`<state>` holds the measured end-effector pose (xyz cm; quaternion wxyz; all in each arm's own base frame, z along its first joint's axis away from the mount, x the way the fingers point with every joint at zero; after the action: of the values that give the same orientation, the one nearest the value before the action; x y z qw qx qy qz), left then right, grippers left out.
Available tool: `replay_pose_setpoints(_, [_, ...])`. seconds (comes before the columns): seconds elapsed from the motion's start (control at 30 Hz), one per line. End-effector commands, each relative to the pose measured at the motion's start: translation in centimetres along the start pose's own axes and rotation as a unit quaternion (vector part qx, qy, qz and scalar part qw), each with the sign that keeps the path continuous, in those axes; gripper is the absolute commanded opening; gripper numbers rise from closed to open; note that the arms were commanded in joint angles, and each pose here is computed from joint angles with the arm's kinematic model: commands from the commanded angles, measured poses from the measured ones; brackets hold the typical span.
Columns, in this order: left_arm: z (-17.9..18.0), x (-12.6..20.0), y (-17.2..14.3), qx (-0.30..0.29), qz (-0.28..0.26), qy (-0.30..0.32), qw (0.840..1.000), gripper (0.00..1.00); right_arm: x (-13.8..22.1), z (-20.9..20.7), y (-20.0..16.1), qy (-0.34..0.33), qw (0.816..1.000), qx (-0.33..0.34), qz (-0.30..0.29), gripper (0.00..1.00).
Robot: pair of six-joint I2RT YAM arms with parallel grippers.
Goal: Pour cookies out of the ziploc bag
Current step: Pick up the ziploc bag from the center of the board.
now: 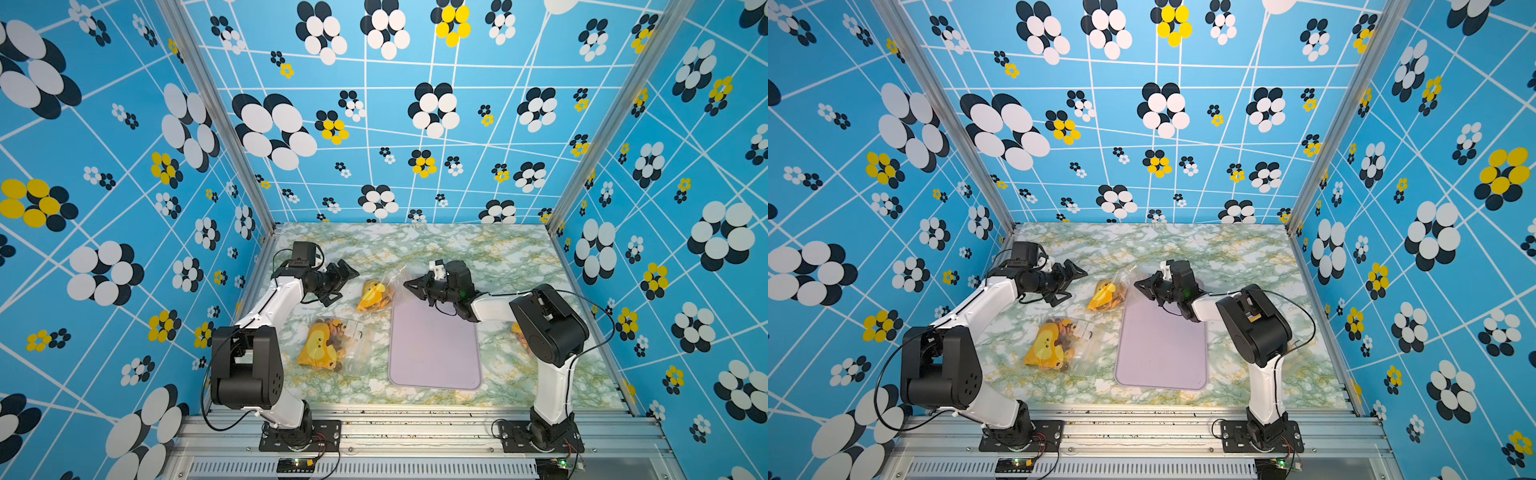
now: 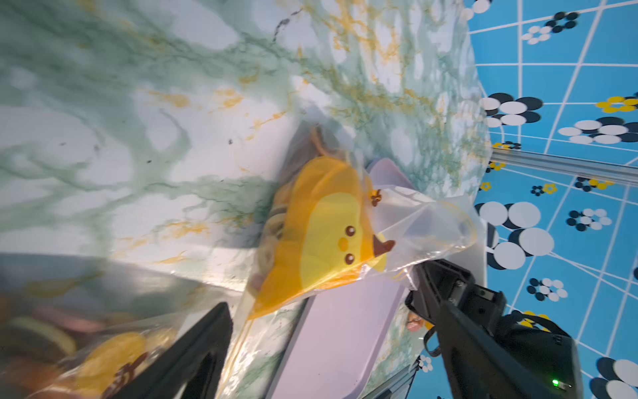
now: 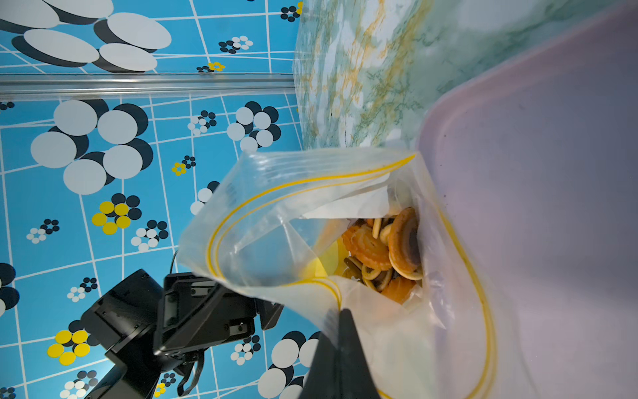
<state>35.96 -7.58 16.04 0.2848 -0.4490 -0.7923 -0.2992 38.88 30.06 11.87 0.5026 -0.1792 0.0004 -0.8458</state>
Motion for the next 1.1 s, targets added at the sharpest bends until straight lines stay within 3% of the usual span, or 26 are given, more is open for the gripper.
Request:
replay_pose_setpoints(0.0, [1.9, -0.5, -2.4, -0.007, 0.035, 0.034, 0.999, 0.94, 0.0, -0.7, 0.4, 0.001, 1.0, -0.002, -0.009, 0.0])
replay_pose_setpoints(0.23, [2.0, -3.3, -2.5, 0.021, 0.046, 0.001, 0.999, 0.96, 0.1, -0.5, 0.3, 0.001, 1.0, -0.002, -0.008, 0.0])
replay_pose_setpoints(0.53, [-1.1, -6.0, -4.2, 0.04, 0.068, -0.052, 0.995, 0.96, 0.1, -0.7, 0.5, -0.001, 1.0, -0.001, -0.01, 0.0])
replay_pose_setpoints(0.77, [-5.9, -4.4, -3.8, 0.033, 0.059, -0.128, 0.989, 0.96, 0.1, -1.5, 0.6, -0.015, 1.0, -0.001, -0.011, 0.0])
replay_pose_setpoints(0.9, [-6.9, -1.6, -3.7, -0.006, 0.044, -0.103, 0.994, 0.96, 0.2, -1.7, 0.6, -0.018, 1.0, 0.0, -0.015, 0.0])
replay_pose_setpoints(1.07, [-3.4, -0.7, -4.9, -0.035, 0.049, -0.023, 0.998, 0.88, 0.1, -1.9, 0.6, -0.022, 1.0, 0.001, -0.015, 0.0])
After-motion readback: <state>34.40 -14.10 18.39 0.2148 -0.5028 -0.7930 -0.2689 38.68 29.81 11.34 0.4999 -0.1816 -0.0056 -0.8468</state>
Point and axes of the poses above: each gripper's point midway between its finger pads, its own x axis back along the fingers, its own z axis along the line the jaws close on, y = z × x, the point moved 4 cm from there along x, back along the fingers, and after that the axes turned 13 degrees about -x, right-handed, at the moved point
